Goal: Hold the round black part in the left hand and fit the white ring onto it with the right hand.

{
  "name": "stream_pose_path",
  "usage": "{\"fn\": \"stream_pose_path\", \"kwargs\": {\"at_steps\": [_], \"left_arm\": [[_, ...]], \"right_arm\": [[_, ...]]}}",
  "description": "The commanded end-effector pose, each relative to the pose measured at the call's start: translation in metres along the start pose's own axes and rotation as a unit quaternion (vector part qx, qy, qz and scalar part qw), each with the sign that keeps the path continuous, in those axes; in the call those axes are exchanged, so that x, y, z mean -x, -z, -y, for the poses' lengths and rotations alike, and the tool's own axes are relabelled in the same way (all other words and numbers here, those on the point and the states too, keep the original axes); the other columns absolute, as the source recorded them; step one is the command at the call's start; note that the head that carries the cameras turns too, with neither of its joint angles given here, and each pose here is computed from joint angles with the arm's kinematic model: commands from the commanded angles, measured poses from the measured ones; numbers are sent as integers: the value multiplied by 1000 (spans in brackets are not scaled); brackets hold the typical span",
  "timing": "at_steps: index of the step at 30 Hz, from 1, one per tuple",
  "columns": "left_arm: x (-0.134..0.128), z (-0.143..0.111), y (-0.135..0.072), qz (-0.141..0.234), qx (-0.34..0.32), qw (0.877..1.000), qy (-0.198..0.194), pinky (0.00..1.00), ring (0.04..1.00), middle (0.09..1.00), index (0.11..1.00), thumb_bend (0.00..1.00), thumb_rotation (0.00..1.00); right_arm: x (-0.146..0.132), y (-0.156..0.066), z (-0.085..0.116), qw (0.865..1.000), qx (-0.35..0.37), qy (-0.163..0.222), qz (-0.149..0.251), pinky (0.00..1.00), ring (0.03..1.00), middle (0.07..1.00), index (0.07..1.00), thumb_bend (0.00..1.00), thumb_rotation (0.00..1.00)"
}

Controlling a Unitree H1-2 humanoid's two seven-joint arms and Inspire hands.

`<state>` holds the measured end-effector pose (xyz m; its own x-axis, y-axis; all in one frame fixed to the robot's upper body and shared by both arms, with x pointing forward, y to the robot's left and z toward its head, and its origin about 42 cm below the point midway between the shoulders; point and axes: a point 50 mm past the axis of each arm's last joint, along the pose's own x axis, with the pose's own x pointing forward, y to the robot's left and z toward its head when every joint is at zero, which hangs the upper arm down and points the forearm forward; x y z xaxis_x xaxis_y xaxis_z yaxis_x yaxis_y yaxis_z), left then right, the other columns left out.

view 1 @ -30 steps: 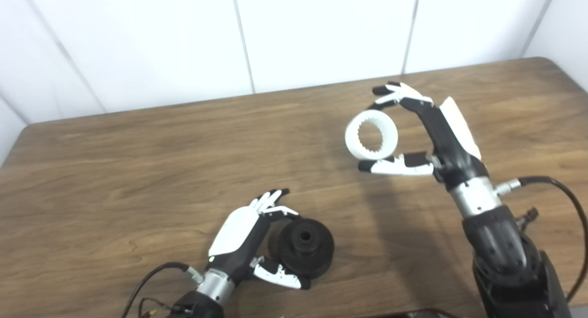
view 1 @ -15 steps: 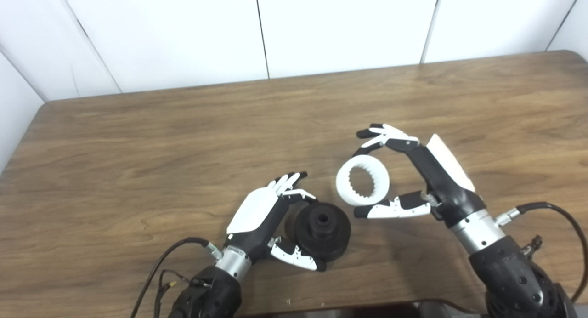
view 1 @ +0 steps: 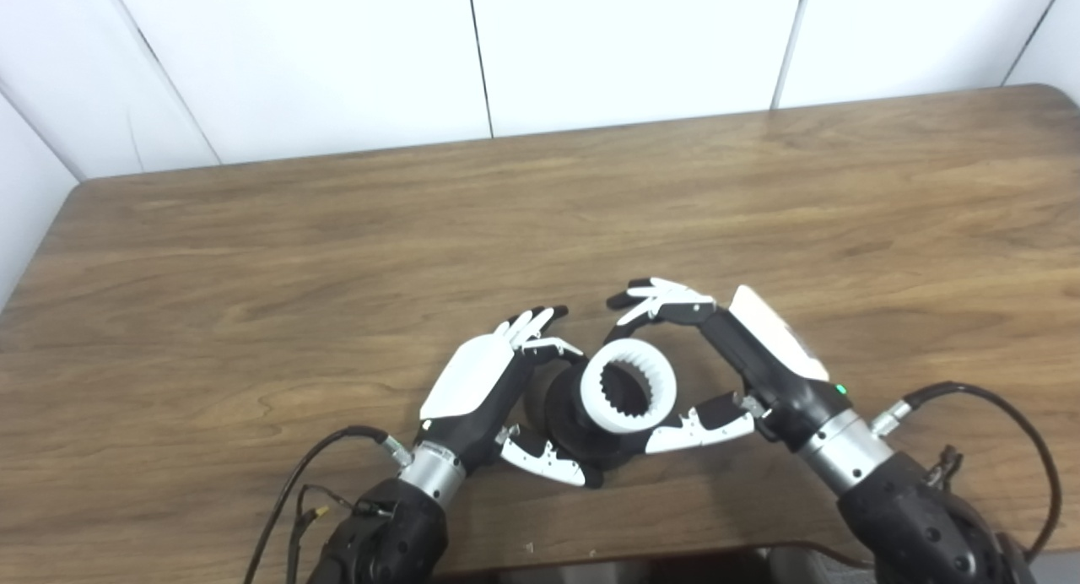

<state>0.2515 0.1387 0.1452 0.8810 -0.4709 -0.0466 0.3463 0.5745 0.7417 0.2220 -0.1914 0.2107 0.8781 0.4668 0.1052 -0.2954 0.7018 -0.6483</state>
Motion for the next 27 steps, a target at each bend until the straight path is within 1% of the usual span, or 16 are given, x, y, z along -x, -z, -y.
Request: {"fn": "stream_pose_path", "kwargs": {"at_steps": [1, 7, 14, 19, 22, 27], "left_arm": [[-8, -9, -9, 18, -8, 1000, -20, 1000, 1000, 984, 580, 973, 279], [-8, -9, -11, 18, -7, 1000, -18, 1000, 1000, 986, 581, 974, 278], [-8, -9, -12, 19, -11, 1000, -19, 1000, 1000, 983, 579, 974, 266], [-7, -10, -12, 17, -10, 1000, -18, 1000, 1000, 986, 583, 977, 261], [-6, -10, -12, 18, -9, 1000, -18, 1000, 1000, 986, 584, 977, 261], [-6, -11, -12, 19, -9, 1000, -19, 1000, 1000, 985, 583, 978, 254]], "right_arm": [[-9, -10, 2, 999, 9, 8, 35, 756, 892, 804, 481, 518, 144], [-20, -7, -2, 1000, 10, 1, 27, 769, 898, 810, 481, 518, 143], [-30, -2, -5, 1000, 21, 2, 20, 768, 899, 811, 481, 517, 143], [-38, 2, -7, 999, 33, 5, 16, 792, 899, 812, 481, 516, 144], [-44, 5, -9, 999, 36, 6, 15, 823, 899, 809, 481, 516, 144], [-47, 8, -7, 999, 37, 6, 9, 830, 902, 808, 481, 516, 144]]}}
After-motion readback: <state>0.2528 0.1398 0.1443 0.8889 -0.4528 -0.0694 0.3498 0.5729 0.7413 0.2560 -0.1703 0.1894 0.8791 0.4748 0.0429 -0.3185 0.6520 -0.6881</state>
